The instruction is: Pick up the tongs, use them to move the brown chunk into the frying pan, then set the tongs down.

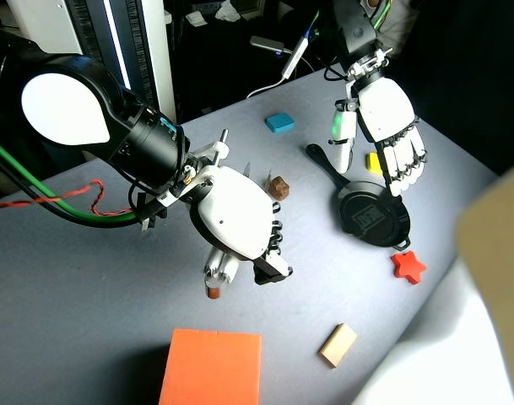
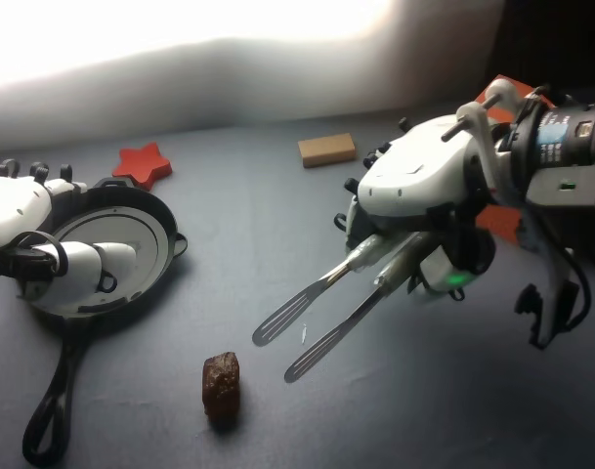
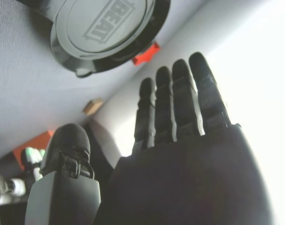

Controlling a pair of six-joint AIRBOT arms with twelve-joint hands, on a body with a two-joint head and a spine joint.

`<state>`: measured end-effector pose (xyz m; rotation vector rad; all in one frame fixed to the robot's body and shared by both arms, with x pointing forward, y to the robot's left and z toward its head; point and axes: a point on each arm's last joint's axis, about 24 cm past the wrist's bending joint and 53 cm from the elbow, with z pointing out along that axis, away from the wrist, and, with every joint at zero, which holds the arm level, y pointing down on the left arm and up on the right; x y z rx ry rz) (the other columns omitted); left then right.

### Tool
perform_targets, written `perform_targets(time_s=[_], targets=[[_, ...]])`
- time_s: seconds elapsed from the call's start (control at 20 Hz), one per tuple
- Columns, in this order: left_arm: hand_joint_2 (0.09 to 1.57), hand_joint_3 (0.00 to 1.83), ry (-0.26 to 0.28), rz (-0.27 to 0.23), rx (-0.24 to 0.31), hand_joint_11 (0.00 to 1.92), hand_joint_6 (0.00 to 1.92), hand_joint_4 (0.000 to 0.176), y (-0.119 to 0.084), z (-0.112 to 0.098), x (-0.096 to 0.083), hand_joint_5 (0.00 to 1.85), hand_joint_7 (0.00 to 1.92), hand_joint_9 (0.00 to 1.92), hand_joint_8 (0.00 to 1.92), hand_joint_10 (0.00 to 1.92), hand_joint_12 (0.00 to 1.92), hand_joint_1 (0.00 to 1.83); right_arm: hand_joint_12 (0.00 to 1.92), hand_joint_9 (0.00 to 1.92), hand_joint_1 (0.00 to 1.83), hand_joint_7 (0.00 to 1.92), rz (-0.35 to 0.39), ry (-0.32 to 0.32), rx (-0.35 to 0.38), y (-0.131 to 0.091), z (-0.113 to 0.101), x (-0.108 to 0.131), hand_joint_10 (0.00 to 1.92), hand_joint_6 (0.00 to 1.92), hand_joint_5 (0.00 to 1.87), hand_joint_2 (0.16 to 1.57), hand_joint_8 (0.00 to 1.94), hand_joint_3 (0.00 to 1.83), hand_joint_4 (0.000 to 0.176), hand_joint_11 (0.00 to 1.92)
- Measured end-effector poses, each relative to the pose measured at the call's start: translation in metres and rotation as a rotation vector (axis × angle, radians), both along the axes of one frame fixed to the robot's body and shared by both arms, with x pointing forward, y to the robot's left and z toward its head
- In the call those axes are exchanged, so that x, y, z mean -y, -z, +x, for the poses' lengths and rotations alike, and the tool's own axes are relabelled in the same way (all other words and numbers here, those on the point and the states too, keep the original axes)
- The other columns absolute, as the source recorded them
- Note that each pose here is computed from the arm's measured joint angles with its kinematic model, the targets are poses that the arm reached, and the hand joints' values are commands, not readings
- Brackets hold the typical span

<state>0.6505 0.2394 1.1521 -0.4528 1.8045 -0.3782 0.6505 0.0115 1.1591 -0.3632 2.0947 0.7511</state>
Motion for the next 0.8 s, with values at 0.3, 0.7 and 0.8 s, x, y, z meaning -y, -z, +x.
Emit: perform_targets(time_s=[0.3, 0.7, 0.8], targets=[[1.27, 0.00, 0.021, 0.000, 0.011, 0.00, 0.00, 0.000, 0.001, 0.004, -0.001, 0.19, 0.20, 0.17, 0.00, 0.00, 0.50, 0.06, 1.39, 0.72, 1.08, 0.77, 0.004, -0.022, -0.013, 0.004, 0.000, -0.021, 0.04, 0.01, 0.73, 1.20, 0.00, 0.00, 0.000, 0.19], [1.27, 0.00, 0.005, -0.019, 0.006, 0.00, 0.00, 0.000, 0.004, 0.008, -0.010, 0.18, 0.20, 0.17, 0.00, 0.00, 0.48, 0.06, 1.38, 0.73, 1.08, 0.77, -0.024, -0.011, -0.031, 0.011, 0.006, -0.028, 0.04, 0.01, 0.74, 1.21, 0.00, 0.00, 0.000, 0.20], [1.27, 0.00, -0.002, -0.019, 0.000, 0.00, 0.00, 0.000, 0.006, 0.007, -0.012, 0.18, 0.20, 0.17, 0.00, 0.00, 0.45, 0.07, 1.35, 0.74, 1.09, 0.78, -0.024, -0.012, -0.030, 0.011, 0.006, -0.028, 0.03, 0.01, 0.75, 1.19, 0.00, 0.00, 0.000, 0.22]])
